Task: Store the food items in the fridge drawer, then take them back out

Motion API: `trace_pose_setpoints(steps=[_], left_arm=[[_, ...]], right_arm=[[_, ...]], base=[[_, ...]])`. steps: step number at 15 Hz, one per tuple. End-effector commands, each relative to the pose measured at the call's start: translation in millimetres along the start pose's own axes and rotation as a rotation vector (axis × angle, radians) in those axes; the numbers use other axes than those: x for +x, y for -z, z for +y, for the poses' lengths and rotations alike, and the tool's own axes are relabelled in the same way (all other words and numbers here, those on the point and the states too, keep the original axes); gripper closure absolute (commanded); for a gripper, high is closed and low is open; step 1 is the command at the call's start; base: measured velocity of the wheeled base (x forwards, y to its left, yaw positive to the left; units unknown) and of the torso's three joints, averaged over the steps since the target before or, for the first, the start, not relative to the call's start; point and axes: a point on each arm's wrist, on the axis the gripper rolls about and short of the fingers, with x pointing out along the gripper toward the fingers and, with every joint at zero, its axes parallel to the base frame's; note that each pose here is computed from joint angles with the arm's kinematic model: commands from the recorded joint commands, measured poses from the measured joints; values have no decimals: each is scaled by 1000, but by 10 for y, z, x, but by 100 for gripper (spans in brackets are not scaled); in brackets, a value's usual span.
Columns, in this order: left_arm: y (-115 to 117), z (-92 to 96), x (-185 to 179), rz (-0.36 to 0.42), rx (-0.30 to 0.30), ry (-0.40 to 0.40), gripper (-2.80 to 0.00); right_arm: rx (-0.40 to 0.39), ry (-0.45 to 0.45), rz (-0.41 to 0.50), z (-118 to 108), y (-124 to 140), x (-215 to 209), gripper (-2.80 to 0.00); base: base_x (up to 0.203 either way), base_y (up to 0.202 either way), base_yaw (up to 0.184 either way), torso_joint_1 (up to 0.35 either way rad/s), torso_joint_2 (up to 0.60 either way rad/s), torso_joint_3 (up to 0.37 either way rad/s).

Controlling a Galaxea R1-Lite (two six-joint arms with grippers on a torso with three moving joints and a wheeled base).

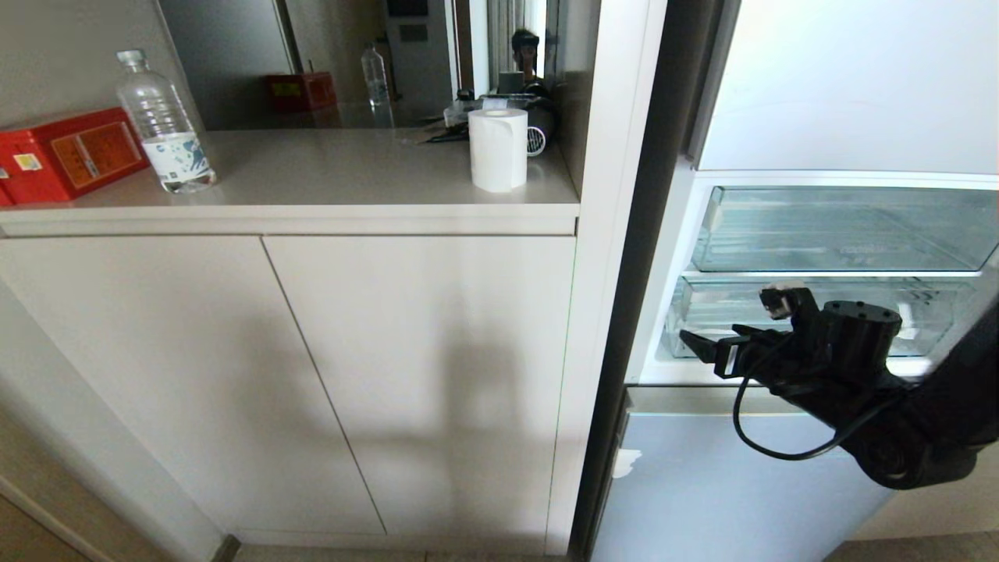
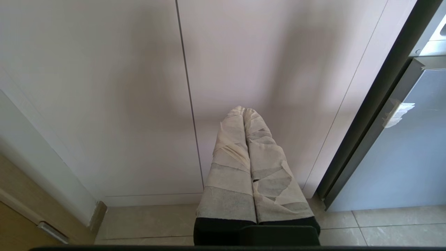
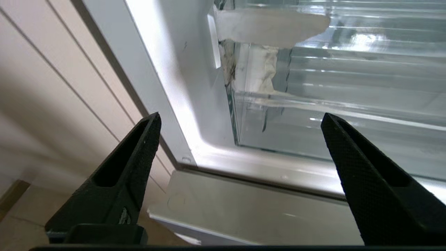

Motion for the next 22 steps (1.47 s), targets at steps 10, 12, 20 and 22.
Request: trace_pose_setpoints(steps=[10, 12, 20, 22], left_arm=[[0, 0, 0, 0, 0, 0, 0], [0, 0, 1, 1, 0, 0, 0], [0, 0, 1, 1, 0, 0, 0], [0, 0, 1, 1, 0, 0, 0]], right_arm=[[2, 50, -38, 54, -106, 313, -280], [2, 49, -39, 54, -104, 322, -280], [2, 52, -59, 46, -140, 391, -280], [2, 52, -57, 48, -125, 401, -280]], base=[[0, 0, 0, 0, 0, 0], [0, 0, 0, 0, 0, 0], [0, 0, 0, 0, 0, 0], [0, 0, 0, 0, 0, 0]])
